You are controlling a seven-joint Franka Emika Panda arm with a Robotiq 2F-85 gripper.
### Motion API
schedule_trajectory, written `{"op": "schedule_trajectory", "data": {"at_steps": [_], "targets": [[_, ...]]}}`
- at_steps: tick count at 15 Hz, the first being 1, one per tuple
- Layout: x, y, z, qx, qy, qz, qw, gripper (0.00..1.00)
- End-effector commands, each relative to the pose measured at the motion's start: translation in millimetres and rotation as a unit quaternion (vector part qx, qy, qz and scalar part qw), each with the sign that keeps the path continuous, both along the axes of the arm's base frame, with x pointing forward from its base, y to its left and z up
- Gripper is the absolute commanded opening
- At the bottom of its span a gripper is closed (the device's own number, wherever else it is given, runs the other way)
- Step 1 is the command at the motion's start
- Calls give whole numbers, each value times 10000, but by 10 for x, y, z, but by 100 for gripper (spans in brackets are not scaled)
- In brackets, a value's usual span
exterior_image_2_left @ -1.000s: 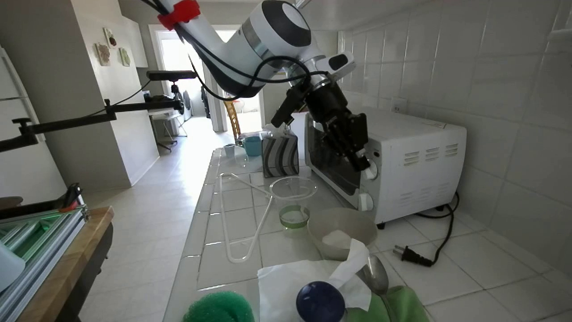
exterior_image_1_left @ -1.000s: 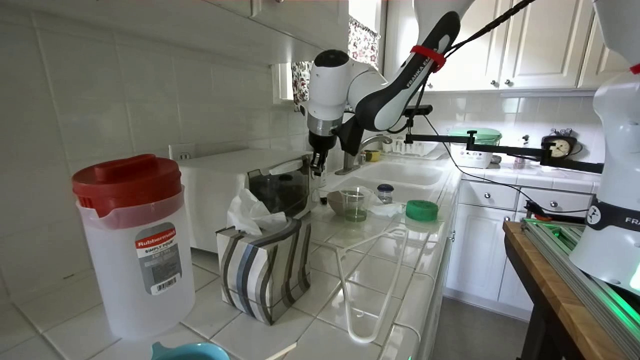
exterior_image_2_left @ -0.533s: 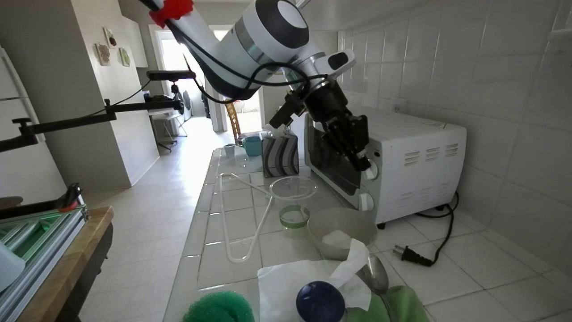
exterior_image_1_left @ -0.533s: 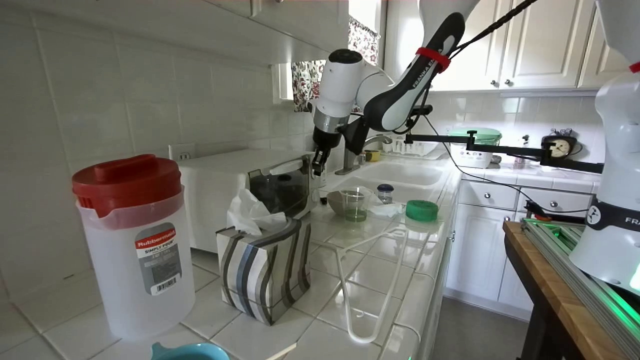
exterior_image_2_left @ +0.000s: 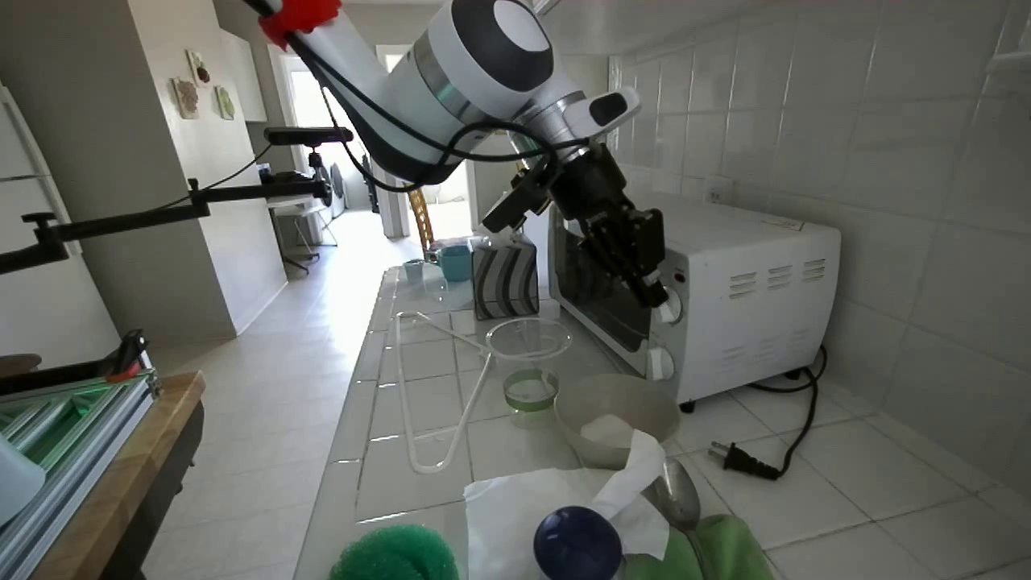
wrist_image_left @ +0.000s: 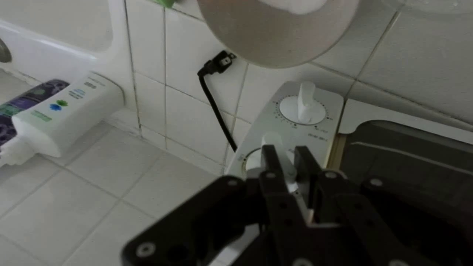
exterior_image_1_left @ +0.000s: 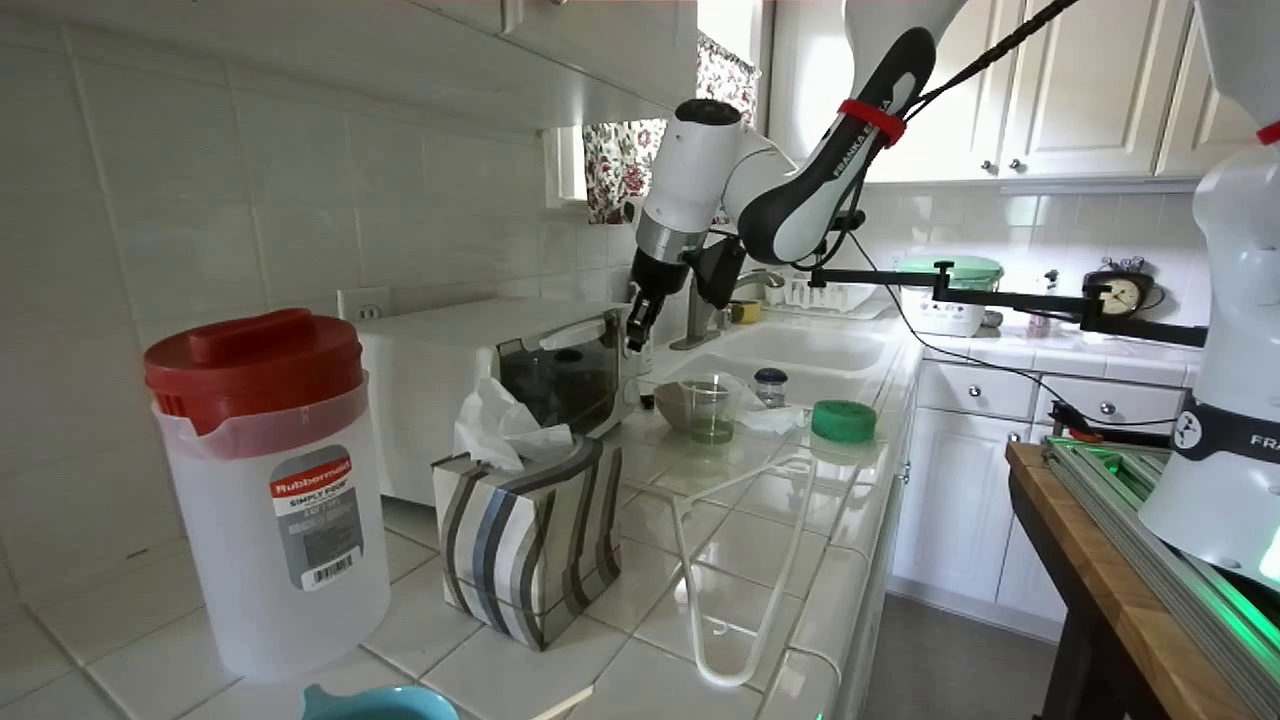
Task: Turn the knob on the small oven
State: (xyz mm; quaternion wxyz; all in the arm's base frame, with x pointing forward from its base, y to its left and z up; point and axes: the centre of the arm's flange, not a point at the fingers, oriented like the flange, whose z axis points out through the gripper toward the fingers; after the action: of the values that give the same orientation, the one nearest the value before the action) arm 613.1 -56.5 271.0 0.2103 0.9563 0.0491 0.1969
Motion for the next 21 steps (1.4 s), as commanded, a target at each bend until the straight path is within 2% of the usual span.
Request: {"op": "schedule_trajectory", "data": {"at_steps": [1, 4, 12, 21], "targets": [[-65, -22, 169, 145, -248, 2, 9996, 4], [-84, -37, 185, 136, -257, 9, 9996, 4], [-25, 8, 87, -36, 202, 524, 9984, 4], [53, 42, -14, -623, 1045, 992, 9876, 4]]}}
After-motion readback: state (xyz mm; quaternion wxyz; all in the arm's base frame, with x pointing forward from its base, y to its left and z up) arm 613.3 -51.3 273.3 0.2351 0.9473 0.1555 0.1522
